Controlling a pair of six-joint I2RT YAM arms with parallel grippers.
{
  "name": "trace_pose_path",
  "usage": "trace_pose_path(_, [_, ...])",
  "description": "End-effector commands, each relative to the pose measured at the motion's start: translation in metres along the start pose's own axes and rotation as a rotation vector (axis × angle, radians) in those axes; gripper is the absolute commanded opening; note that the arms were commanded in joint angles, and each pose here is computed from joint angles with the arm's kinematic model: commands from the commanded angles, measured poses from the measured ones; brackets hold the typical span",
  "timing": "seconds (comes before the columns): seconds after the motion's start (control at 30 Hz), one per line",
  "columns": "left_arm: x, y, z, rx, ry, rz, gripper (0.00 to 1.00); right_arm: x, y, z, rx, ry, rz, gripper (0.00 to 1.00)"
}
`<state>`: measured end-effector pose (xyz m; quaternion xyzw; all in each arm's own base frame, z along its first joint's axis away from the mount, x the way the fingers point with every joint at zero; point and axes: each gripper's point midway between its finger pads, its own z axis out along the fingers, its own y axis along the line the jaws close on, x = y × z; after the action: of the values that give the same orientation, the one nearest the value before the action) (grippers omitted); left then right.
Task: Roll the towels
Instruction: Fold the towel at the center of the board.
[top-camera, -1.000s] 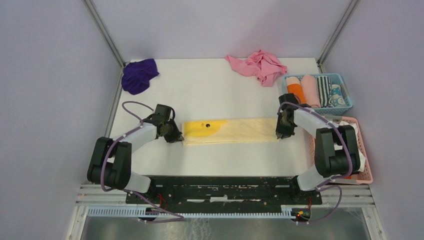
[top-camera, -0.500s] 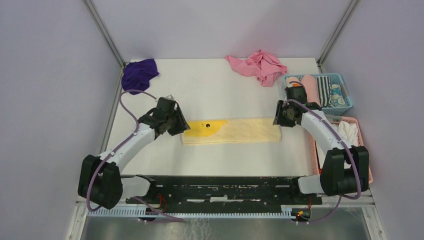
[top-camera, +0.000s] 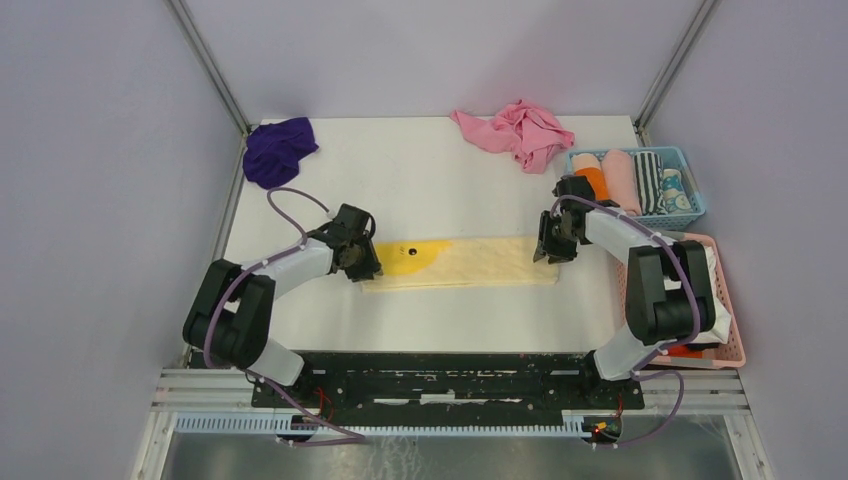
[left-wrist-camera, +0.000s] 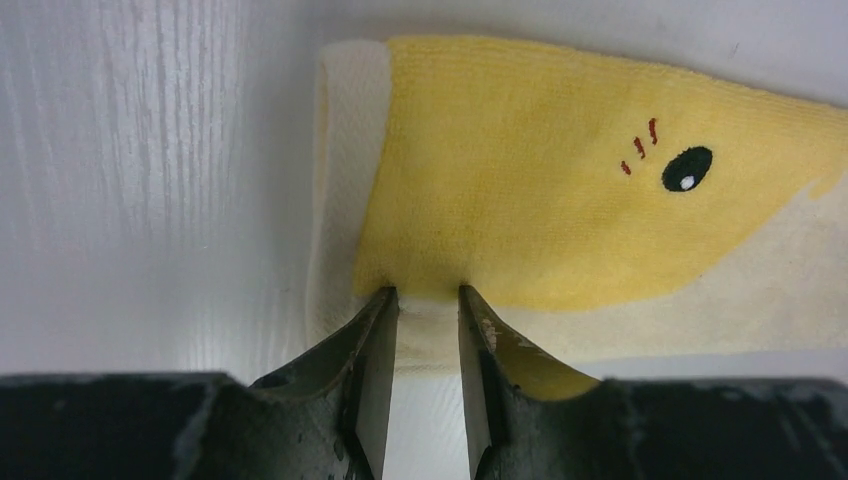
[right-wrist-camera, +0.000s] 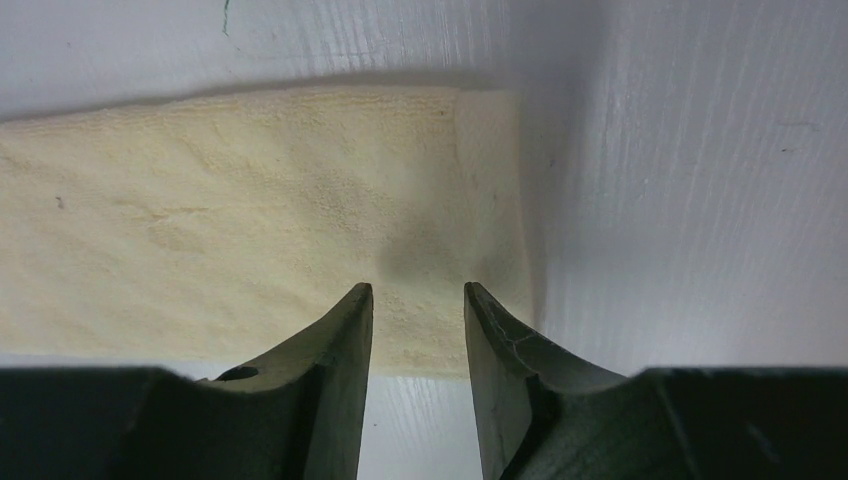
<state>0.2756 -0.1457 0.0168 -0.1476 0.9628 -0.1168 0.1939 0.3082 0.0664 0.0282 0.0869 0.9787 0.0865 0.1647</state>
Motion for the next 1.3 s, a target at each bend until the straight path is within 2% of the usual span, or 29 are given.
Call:
trace_pose_path(0.0, [0.014, 0.039, 0.003, -0.131, -0.009, 0.009, 0.37, -0.005, -0.004, 0.0, 0.027, 0.005, -0.011, 0.46])
trace_pose_path(0.3, [0.006, 0.031, -0.008, -0.093, -0.036, 0.013, 0.41, -0.015, -0.02, -0.024, 0.129, -0.061, -0.03, 0.52])
trace_pose_path(0.63, [0.006, 0.031, -0.01, -0.086, -0.045, 0.013, 0.42, 0.014, -0.013, 0.008, 0.098, 0.101, -0.057, 0.5])
trace_pose_path(0.73, [0.007, 0.032, -0.009, -0.087, -0.045, 0.011, 0.42, 0.025, -0.022, 0.013, 0.144, 0.145, -0.055, 0.46])
trace_pose_path(0.83, [0.01, 0.034, -0.008, -0.092, -0.037, 0.01, 0.42, 0.036, -0.024, 0.017, 0.16, 0.186, -0.057, 0.37])
trace_pose_path(0.97, [0.016, 0.03, -0.008, -0.08, -0.025, 0.015, 0.43, 0.04, -0.031, 0.02, 0.203, 0.209, -0.073, 0.14])
trace_pose_path(1.0, [0.018, 0.026, -0.009, -0.072, -0.024, 0.017, 0.43, 0.036, -0.033, 0.016, 0.227, 0.191, -0.072, 0.08])
trace_pose_path(1.1, [0.025, 0.007, -0.013, -0.011, -0.023, 0.021, 0.44, 0.014, -0.052, -0.005, 0.357, 0.078, -0.066, 0.01])
trace_pose_path(1.2, [0.031, -0.017, -0.02, 0.084, -0.016, 0.008, 0.46, -0.009, -0.072, -0.036, 0.494, -0.037, -0.059, 0.0])
trace_pose_path(1.27, [0.029, -0.033, -0.028, 0.153, -0.026, -0.002, 0.47, -0.02, -0.073, -0.052, 0.519, -0.083, -0.055, 0.0])
